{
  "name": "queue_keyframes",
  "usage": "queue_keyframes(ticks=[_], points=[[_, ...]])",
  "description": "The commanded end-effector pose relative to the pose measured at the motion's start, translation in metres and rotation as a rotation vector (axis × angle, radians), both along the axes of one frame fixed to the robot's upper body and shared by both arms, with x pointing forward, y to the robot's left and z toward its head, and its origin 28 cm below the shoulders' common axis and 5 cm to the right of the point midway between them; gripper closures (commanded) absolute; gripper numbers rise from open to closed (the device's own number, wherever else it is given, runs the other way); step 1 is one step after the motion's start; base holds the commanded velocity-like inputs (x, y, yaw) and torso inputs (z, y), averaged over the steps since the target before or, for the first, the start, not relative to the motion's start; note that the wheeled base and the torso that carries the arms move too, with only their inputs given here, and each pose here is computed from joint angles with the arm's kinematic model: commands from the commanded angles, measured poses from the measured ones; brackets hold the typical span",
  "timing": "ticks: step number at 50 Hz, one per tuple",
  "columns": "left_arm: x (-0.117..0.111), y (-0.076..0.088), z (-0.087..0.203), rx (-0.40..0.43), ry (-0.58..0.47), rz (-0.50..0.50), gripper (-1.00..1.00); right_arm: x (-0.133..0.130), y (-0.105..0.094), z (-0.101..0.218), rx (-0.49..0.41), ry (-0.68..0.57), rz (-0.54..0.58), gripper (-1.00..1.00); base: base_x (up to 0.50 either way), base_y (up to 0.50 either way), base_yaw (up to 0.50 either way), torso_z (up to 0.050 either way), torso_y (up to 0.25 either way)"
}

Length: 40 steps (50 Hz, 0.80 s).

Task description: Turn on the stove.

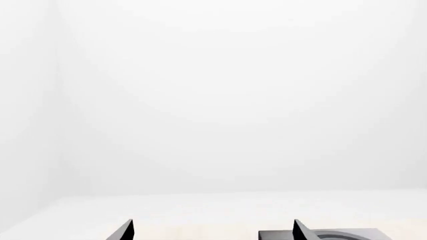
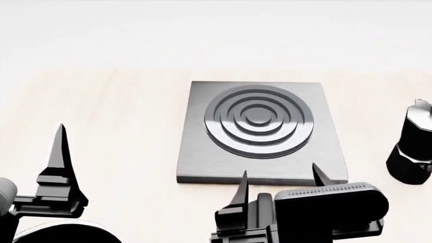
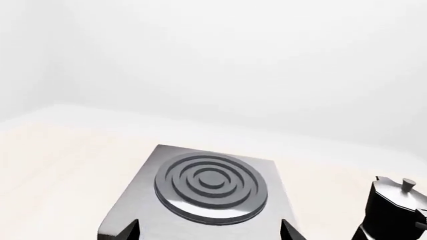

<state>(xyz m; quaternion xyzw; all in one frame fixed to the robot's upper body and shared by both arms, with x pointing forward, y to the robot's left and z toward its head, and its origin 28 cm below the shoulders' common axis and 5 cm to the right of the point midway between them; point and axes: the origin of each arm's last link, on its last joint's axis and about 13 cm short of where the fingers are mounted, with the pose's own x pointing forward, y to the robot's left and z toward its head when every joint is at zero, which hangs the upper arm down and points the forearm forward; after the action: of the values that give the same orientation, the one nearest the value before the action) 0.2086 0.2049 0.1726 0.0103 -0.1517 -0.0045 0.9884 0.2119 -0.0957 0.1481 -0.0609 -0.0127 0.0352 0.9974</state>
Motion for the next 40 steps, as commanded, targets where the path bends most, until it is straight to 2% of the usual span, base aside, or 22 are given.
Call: queue_keyframes(ticks=[1, 21, 40], points=[[0.000, 0.000, 0.000, 0.000, 0.000, 0.003, -1.00, 0.005, 0.000, -0.009, 0.011, 0.054, -0.008, -1.00, 0.00, 0.00, 0.00, 0.000, 0.000], [0.001, 0.000, -0.001, -0.002, 0.001, 0.002, -1.00, 0.007, 0.000, -0.020, 0.004, 0.133, -0.018, -1.00, 0.00, 0.00, 0.00, 0.000, 0.000], [0.001, 0.000, -0.001, 0.000, 0.002, 0.007, -1.00, 0.008, 0.000, -0.023, 0.040, 0.211, -0.003, -1.00, 0.00, 0.00, 0.00, 0.000, 0.000]])
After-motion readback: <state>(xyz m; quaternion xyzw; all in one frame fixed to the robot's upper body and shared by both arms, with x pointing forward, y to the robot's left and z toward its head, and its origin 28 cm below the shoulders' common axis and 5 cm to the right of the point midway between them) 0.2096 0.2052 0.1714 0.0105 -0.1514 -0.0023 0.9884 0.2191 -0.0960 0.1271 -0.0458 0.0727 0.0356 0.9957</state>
